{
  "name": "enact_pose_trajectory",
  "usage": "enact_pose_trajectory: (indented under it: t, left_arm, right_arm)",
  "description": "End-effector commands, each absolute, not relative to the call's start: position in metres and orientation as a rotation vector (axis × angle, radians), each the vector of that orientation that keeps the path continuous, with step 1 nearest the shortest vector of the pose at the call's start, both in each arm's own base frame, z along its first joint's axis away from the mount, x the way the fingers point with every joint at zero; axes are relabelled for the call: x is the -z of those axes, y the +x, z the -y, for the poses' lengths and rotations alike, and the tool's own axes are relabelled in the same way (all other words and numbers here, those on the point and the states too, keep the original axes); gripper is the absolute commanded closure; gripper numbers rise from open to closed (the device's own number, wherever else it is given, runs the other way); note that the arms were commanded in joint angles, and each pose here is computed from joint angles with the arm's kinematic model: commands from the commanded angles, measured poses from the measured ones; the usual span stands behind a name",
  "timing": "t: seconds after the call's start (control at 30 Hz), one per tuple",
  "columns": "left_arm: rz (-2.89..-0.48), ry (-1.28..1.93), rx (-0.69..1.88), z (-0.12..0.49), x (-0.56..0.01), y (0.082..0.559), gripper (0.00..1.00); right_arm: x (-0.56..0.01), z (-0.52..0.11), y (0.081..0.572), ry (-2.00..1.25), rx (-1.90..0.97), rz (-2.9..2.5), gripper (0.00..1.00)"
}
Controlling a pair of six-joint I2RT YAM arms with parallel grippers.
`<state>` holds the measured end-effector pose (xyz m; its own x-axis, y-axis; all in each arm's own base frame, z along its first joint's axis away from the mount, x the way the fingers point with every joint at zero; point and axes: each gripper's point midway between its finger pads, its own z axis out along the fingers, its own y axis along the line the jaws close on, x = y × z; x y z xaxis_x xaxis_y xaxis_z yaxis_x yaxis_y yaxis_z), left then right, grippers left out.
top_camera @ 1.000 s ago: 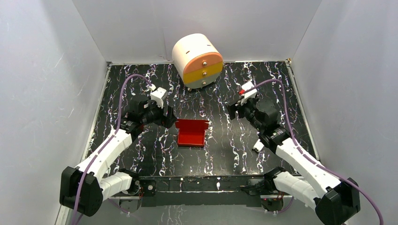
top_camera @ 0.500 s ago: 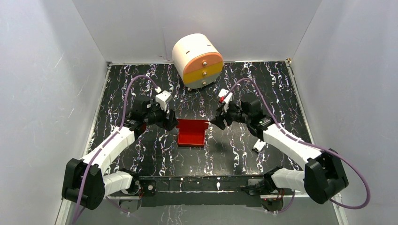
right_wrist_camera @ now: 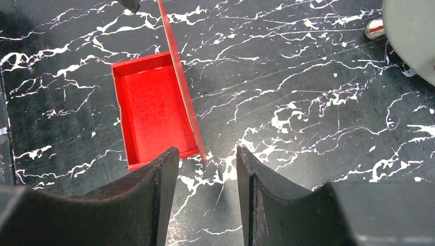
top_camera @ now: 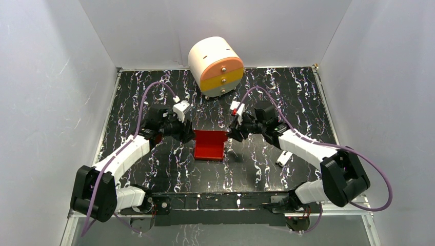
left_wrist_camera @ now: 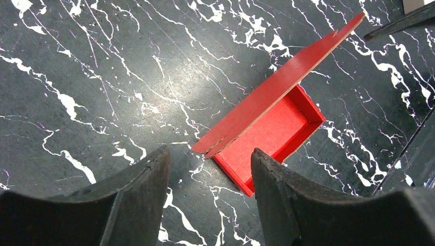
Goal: Fold the paper box
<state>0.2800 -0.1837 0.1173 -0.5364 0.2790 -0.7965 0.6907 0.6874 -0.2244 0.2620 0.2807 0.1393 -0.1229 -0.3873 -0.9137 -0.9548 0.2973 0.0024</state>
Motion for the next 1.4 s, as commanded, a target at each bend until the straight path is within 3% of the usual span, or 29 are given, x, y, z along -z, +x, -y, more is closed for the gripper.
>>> enact_pose_trajectory:
  t: [0.0,0.57,0.97,1.37]
  left_arm:
    - [-2.068,0.779,0.715,0.191,-0.134,0.286,0.45]
    - [-2.063,0.794,0.741,0.194,-0.135,0.283,0.54]
    - [-2.039,0.786,0.746,0.195,-0.146,0.283,0.59]
    - [-2.037,0.859,0.560,0.176,-0.144,0.296,0.61]
  right_arm:
    - [-0.167,-0.298,0.272,-1.275,-0.807,-1.532,0.49]
    - [-0.160,-0.308,0.274,-1.333,-0.811,-1.495,0.67]
    - [-0.159,-0.307,0.273,-1.390,-0.799,-1.489,0.91]
    - [-0.162,-0.310,0.275,-1.474,-0.792,-1.454,0.95]
